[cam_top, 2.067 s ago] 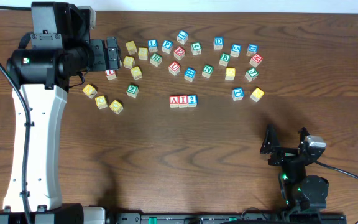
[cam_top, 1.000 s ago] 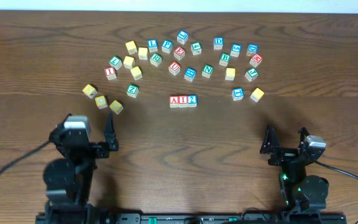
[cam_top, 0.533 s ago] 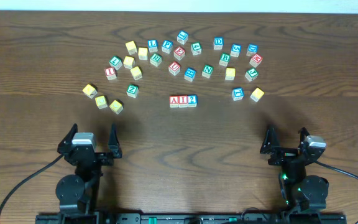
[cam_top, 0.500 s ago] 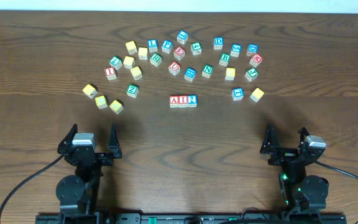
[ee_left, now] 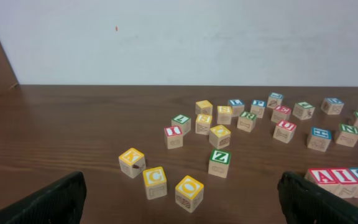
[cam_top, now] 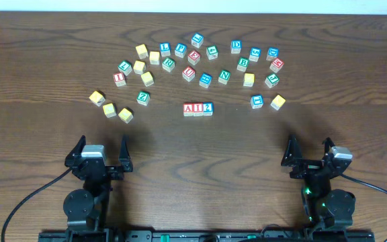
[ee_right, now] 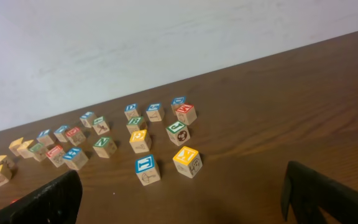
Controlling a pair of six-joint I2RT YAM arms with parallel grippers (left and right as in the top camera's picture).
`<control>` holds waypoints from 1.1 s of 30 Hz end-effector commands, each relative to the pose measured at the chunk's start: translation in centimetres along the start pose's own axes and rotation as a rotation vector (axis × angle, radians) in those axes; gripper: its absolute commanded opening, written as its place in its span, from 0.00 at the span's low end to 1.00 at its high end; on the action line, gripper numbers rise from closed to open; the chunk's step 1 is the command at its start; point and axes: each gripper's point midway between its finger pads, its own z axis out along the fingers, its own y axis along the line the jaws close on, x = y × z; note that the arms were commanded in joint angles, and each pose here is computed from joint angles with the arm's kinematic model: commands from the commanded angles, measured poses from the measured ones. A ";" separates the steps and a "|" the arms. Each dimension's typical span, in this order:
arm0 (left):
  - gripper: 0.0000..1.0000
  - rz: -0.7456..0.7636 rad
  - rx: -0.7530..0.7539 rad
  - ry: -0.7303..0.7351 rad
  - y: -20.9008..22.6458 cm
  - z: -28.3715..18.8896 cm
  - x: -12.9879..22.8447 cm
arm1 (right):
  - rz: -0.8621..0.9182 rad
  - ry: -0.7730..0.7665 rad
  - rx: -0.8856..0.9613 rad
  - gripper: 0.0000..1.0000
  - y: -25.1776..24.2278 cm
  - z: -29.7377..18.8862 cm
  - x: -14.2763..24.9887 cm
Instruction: Spell out AI2
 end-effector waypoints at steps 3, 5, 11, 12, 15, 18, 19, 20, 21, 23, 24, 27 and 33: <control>0.98 0.020 -0.038 -0.001 0.7 0.3 1.0 | -0.012 -0.007 0.017 0.99 -0.4 0.0 0.0; 0.97 0.019 -0.037 -0.007 0.7 0.5 1.5 | -0.012 -0.007 0.017 0.99 -0.4 0.0 0.0; 0.98 0.014 -0.036 0.061 0.7 0.5 3.2 | -0.012 -0.007 0.017 0.99 -0.4 0.0 0.0; 0.98 0.008 -0.037 0.065 0.7 0.5 3.3 | -0.012 -0.007 0.017 0.99 -0.4 0.0 0.0; 0.98 0.003 -0.038 0.062 0.7 0.5 3.3 | -0.012 -0.006 0.018 0.99 -0.4 0.0 0.0; 0.98 0.003 -0.038 0.062 0.7 0.5 3.3 | -0.012 -0.006 0.018 0.99 -0.4 0.0 0.0; 0.98 0.003 -0.038 0.063 0.7 0.5 3.3 | -0.012 -0.007 0.017 0.99 -0.4 0.0 -0.1; 0.97 0.003 -0.038 0.065 0.7 0.5 3.3 | -0.012 -0.007 0.017 0.99 -0.4 0.0 0.0; 0.97 0.003 -0.038 0.065 0.7 0.5 3.3 | -0.012 -0.007 0.017 0.99 -0.4 0.0 -0.1; 0.98 0.003 -0.038 0.066 0.7 0.5 3.3 | -0.012 -0.007 0.017 0.99 -0.4 0.0 -0.1; 0.98 0.003 -0.038 0.066 0.7 0.5 3.3 | -0.012 -0.007 0.017 0.99 -0.4 0.0 0.0; 0.98 0.003 -0.038 0.066 0.7 0.5 3.3 | -0.012 -0.007 0.017 0.99 -0.4 0.0 0.0; 0.98 0.003 -0.038 0.066 0.7 0.5 3.3 | -0.012 -0.007 0.017 0.99 -0.4 0.0 0.0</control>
